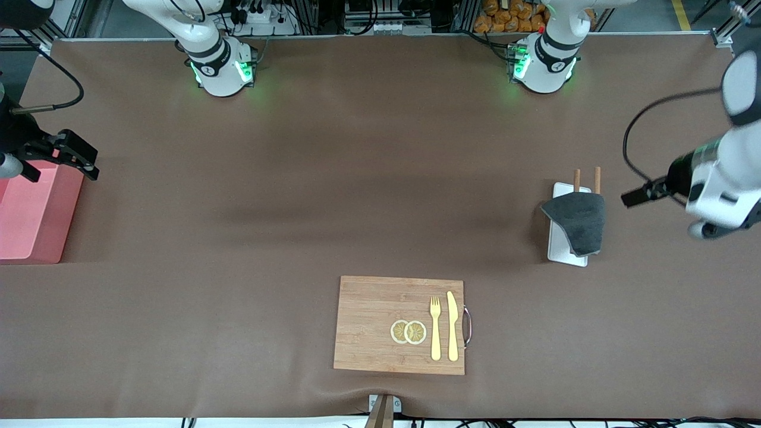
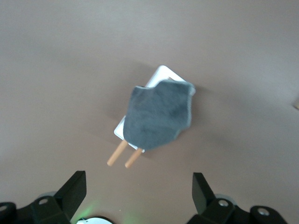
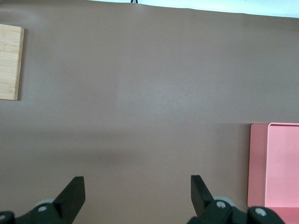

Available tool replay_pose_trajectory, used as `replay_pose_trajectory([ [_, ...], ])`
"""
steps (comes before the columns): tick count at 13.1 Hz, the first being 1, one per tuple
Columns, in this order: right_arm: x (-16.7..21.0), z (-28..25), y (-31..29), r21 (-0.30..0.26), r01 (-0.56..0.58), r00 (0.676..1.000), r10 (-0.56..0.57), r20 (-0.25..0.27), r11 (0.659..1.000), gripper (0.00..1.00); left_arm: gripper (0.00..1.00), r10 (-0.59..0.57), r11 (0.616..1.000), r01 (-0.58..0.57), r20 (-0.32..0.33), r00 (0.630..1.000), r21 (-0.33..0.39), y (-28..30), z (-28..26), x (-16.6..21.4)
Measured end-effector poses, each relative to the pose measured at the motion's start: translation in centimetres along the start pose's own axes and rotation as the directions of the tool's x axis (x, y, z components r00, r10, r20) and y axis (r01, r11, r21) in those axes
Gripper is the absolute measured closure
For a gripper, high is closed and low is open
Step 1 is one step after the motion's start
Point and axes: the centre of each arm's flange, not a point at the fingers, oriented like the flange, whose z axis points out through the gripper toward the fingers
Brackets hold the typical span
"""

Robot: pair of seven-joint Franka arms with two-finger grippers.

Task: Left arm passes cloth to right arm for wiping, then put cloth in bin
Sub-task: 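Move the left gripper over the grey cloth on the chopstick holder, then lower the left gripper and pinch the grey cloth's edge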

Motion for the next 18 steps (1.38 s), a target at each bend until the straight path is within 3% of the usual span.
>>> replay_pose_trajectory([
  [4, 0.0, 0.0, -0.1, 0.001, 0.002, 1.0, -0.002, 0.004, 1.0, 0.0, 0.0, -0.229, 0.972, 0.228, 0.007, 0.973, 0.049, 2.6, 6.6, 3.8],
  [9, 0.1, 0.2, -0.3, 0.001, 0.005, 1.0, -0.005, 0.008, 1.0, 0.0, 0.0, -0.486, 0.874, 0.486, -0.033, 0.874, 0.018, 4.7, 8.7, 5.1],
  [14, 0.0, 0.2, -0.3, 0.001, 0.005, 1.0, -0.005, 0.011, 1.0, 0.0, 0.0, -0.635, 0.754, 0.652, -0.166, 0.755, 0.079, 10.4, 13.4, 4.4],
  [18, 0.1, 0.4, -0.3, 0.002, 0.005, 1.0, -0.005, 0.017, 1.0, 0.0, 0.0, -0.649, 0.704, 0.696, -0.27, 0.711, 0.141, 12.9, 17.9, 4.3],
])
